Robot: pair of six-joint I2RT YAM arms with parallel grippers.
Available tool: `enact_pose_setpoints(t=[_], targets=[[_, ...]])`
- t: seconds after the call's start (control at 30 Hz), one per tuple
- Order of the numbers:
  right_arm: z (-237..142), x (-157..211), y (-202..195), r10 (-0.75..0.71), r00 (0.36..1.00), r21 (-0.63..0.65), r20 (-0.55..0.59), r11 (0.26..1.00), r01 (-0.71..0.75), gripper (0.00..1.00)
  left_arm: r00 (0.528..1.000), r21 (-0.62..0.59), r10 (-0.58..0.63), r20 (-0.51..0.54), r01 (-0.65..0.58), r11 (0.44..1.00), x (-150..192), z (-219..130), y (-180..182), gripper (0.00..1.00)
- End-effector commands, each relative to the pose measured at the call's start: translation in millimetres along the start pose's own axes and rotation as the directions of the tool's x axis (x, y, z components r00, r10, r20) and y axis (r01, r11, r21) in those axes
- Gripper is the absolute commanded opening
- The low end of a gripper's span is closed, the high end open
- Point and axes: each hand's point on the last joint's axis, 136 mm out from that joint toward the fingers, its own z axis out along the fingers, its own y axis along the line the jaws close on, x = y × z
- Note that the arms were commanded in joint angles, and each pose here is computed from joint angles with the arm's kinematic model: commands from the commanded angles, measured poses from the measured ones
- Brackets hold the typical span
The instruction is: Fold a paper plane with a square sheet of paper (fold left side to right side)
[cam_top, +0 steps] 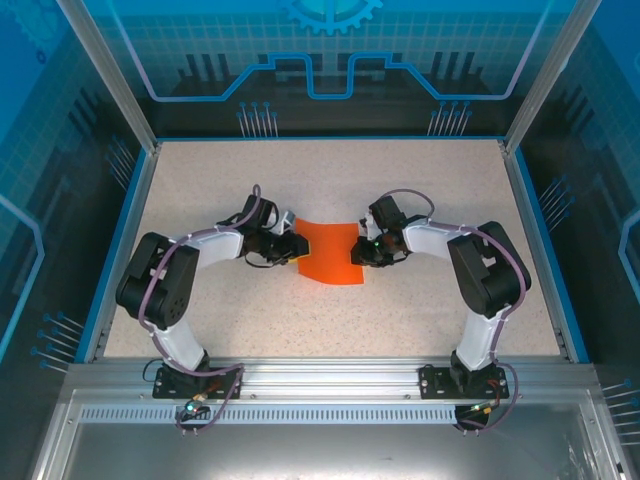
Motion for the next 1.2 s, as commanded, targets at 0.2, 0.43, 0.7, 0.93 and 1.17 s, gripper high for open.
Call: enact_pose_setpoints(t=[0.2,0.43,0.7,0.93,1.17], targets=[[13,17,-10,0.013,0.999,0.027,-0.041,1.000,-0.012,0.20,0.995,0.167,0.096,-0.022,-0.091,0.982,-6,20,-64,0.54],[2,7,5,0.025,1.000,-0.091,0.019,0.996,-0.023,0.22,0.994,0.145,0.090,-0.056,-0.081,0.986,-1,38,-58,0.53],[-43,-24,29,0.028,0.985,-0.256,0.173,0.967,0.017,0.43,0.994,0.122,0.083,-0.064,-0.075,0.990,1,43,-50,0.42],[-58,-43,61,0.036,0.977,-0.438,0.209,0.897,0.060,0.56,0.994,0.109,0.080,-0.073,-0.072,0.991,3,46,-46,0.29],[-42,-49,64,0.046,0.985,-0.449,0.168,0.893,0.035,0.55,0.994,0.101,0.081,-0.073,-0.074,0.992,4,46,-46,0.28]])
